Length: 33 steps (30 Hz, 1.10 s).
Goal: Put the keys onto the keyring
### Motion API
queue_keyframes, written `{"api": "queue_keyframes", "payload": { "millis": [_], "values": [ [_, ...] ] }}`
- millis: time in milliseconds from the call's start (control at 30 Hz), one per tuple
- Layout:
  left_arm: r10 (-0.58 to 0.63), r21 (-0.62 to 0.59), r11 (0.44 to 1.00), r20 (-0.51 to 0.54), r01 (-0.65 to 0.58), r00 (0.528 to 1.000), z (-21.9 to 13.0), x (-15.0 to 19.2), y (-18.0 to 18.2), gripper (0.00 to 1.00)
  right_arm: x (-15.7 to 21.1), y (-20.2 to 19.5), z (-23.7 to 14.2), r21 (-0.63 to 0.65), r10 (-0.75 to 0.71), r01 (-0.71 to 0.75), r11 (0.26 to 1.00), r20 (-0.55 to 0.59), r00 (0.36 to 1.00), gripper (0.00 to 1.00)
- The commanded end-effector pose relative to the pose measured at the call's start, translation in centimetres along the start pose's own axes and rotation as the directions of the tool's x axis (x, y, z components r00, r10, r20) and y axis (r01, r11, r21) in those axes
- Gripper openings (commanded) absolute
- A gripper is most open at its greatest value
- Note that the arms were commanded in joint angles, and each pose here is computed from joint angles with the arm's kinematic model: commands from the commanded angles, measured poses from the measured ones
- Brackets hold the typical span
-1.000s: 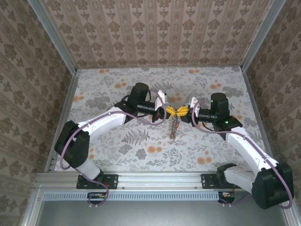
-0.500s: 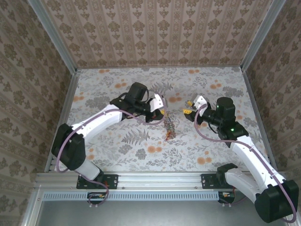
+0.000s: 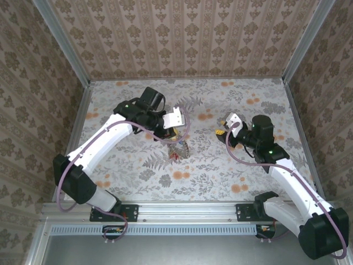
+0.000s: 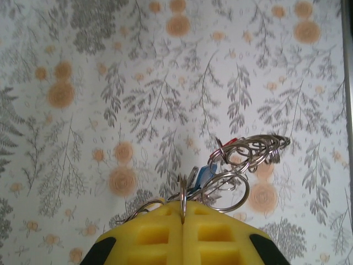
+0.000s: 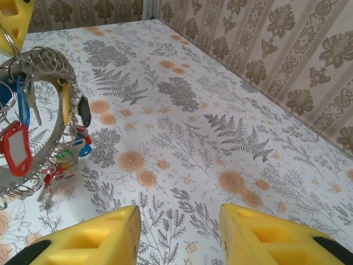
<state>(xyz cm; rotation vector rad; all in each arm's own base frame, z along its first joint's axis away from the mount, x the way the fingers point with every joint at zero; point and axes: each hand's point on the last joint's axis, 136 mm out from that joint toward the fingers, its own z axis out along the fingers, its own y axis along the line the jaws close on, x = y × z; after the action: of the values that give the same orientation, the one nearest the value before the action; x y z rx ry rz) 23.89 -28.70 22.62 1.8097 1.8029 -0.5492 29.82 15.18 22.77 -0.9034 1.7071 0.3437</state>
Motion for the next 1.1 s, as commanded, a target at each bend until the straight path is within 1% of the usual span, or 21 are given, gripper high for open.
{"api": "queue_keyframes", "payload": {
  "millis": [0, 200, 300, 400, 533, 633, 733, 867, 1067],
  "values": [
    [0.050, 0.073, 0.996, -0.124, -0.041, 0.991, 2.0, 1.5, -1.2, 0.00, 0.9, -0.3, 0.2, 0.025, 0.022, -0.022, 0.999, -0.028, 0.999, 0.43],
    [0.074, 0.138, 0.989, -0.143, -0.055, 0.987, 7.3, -0.1, -1.2, 0.00, 1.3, -1.4, -0.3, 0.100, 0.060, -0.055, 0.994, -0.049, 0.997, 0.43],
    [0.071, 0.178, 0.983, -0.137, -0.046, 0.988, 9.6, -1.1, -1.4, 0.00, 1.6, -2.0, -0.8, 0.149, 0.068, -0.059, 0.987, -0.058, 0.996, 0.44],
    [0.062, 0.195, 0.980, -0.123, -0.037, 0.990, 11.3, -1.7, -1.4, 0.00, 2.1, -2.4, -1.1, 0.189, 0.084, -0.069, 0.979, -0.074, 0.994, 0.44],
    [0.031, 0.196, 0.981, -0.085, -0.014, 0.996, 12.7, -2.4, -1.0, 0.00, 2.9, -3.5, -1.5, 0.266, 0.134, -0.108, 0.958, -0.082, 0.988, 0.43],
    [-0.003, 0.186, 0.982, -0.071, 0.016, 0.997, 13.5, -2.7, -0.6, 0.00, 3.6, -5.1, -2.1, 0.370, 0.194, -0.156, 0.916, -0.068, 0.979, 0.43],
    [-0.052, 0.171, 0.983, -0.047, 0.059, 0.998, 14.5, -3.1, 0.0, 0.00, 4.4, -6.2, -2.6, 0.441, 0.242, -0.192, 0.877, -0.059, 0.969, 0.44],
    [-0.111, 0.151, 0.982, -0.011, 0.111, 0.994, 15.8, -3.7, 0.6, 0.07, 5.0, -7.1, -3.0, 0.484, 0.273, -0.217, 0.848, -0.048, 0.961, 0.44],
    [-0.162, 0.174, 0.972, 0.014, 0.157, 0.987, 17.7, -4.2, 0.5, 0.09, 5.3, -8.0, -3.6, 0.528, 0.286, -0.226, 0.818, -0.033, 0.958, 0.45]
  ]
}}
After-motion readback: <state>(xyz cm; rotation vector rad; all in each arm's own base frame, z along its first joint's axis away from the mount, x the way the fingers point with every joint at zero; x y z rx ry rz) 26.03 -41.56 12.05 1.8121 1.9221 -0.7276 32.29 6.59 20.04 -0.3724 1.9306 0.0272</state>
